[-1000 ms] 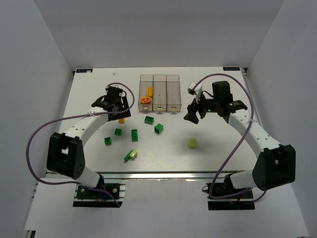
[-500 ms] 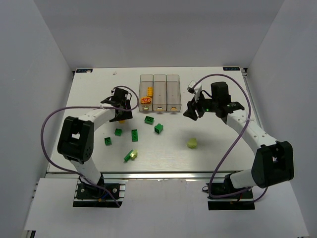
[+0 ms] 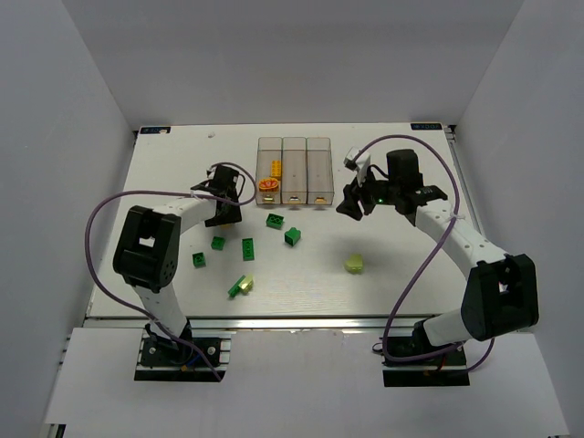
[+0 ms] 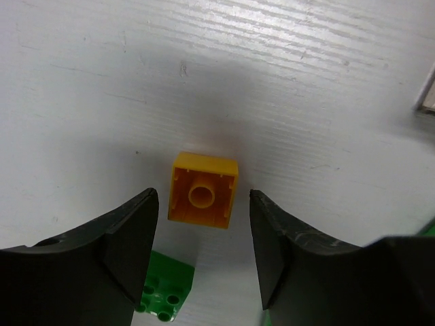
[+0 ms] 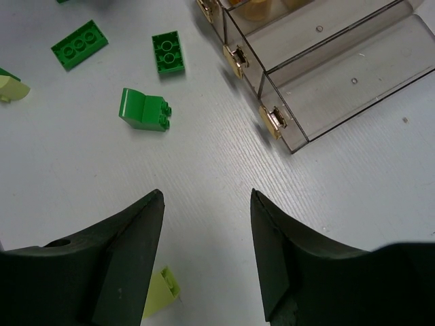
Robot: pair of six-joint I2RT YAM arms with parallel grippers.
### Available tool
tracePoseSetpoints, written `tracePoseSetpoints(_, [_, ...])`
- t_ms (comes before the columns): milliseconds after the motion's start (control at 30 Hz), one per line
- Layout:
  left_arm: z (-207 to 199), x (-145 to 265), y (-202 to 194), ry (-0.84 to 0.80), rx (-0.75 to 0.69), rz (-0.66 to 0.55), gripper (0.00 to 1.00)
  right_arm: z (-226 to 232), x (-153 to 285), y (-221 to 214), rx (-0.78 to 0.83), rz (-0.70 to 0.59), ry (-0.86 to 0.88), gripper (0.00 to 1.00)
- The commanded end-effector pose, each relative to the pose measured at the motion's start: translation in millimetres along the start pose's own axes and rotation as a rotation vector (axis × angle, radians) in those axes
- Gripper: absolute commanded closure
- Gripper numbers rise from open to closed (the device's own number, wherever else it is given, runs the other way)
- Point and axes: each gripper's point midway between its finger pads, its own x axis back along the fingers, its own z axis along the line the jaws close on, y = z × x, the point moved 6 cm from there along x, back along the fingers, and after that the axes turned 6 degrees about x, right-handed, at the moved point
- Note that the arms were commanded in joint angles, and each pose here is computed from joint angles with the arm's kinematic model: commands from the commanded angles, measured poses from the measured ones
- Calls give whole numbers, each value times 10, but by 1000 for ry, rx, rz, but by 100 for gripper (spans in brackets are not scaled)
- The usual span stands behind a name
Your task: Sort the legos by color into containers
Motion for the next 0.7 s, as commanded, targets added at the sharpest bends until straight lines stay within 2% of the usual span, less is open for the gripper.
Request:
tracePoseSetpoints(0, [-33, -15, 94, 3, 16, -38, 35, -97, 14, 204, 34, -51, -24, 40])
tracePoseSetpoints(200, [-50, -75, 75, -2, 10, -35, 41, -84, 4, 192, 26, -49, -18, 40])
tracePoseSetpoints(533, [-133, 56, 184, -68, 34, -56, 99, -81, 8, 199, 20, -51, -19, 40])
tracePoseSetpoints(667, [-314, 462, 447, -244, 97, -121, 100, -77, 21, 208, 23, -54, -23, 40])
